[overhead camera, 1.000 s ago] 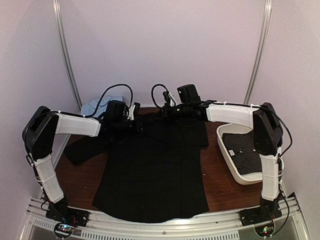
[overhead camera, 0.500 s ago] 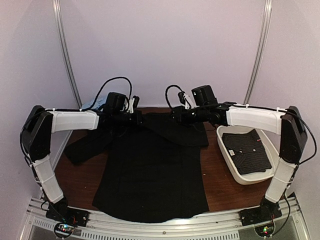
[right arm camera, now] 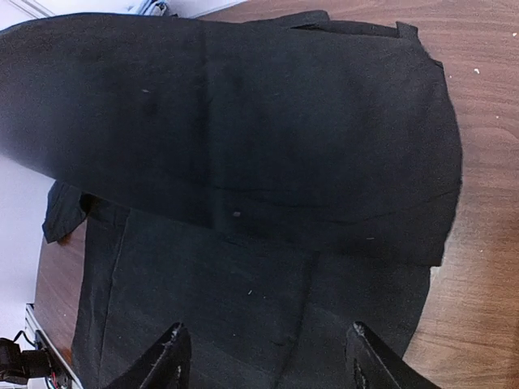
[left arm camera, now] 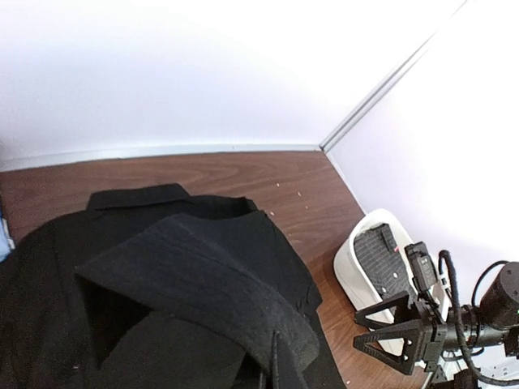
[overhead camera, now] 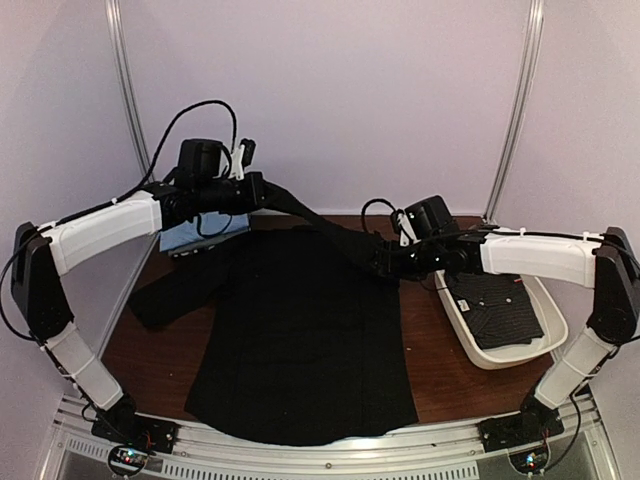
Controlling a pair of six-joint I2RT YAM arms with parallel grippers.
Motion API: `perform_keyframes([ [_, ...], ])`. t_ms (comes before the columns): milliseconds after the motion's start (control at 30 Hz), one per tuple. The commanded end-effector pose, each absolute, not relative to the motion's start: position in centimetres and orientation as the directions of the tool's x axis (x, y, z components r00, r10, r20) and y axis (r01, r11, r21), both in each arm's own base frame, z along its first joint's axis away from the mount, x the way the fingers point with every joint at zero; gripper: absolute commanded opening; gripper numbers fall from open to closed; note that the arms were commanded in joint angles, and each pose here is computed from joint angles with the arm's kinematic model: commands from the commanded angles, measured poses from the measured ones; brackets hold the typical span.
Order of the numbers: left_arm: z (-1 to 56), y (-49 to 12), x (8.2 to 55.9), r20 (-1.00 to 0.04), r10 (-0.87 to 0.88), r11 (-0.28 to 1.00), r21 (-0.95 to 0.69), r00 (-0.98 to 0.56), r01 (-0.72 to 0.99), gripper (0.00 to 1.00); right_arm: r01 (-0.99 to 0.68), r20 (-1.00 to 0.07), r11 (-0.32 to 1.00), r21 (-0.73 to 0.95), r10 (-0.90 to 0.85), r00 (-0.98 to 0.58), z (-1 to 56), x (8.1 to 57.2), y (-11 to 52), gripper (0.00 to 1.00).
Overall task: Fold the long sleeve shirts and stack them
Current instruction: Pass from the right arm to the left, then flatten out the flattened shirt at the center of the board.
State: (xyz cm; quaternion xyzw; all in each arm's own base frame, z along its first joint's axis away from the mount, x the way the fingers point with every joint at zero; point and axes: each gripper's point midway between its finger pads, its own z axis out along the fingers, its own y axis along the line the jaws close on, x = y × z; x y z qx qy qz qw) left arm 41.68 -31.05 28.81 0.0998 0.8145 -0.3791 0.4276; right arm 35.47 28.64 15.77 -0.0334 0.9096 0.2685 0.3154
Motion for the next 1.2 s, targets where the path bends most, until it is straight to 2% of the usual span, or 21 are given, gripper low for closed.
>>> perform_keyframes([
  [0,32.6,-27.1,42.7,-0.831,-0.195,0.765,-0.461,-0.520,0.449,0.00,-0.185,-0.626,0.883,0.431,0.145,-0.766,16.6,36.1,26.6,0.68],
  [300,30.1,-21.0,43.0,-0.800,-0.227,0.828,-0.459,-0.555,0.323,0.00,-0.146,-0.597,0.897,0.418,0.150,-0.788,13.6,37.3,25.6,0.72],
  [567,26.9,-20.1,42.5,-0.760,-0.207,0.839,-0.462,-0.616,0.287,0.00,-0.146,-0.568,0.907,0.396,0.116,-0.815,10.2,38.6,26.2,0.72],
  [733,25.0,-21.0,42.1,-0.725,-0.189,0.818,-0.489,-0.663,0.302,0.00,-0.127,-0.580,0.903,0.411,0.151,-0.801,9.7,42.3,26.1,0.64],
  [1167,20.3,-23.5,40.0,-0.633,-0.111,0.768,-0.543,-0.766,0.338,0.00,-0.110,-0.576,0.882,0.458,0.200,-0.793,7.1,52.7,26.9,0.59],
])
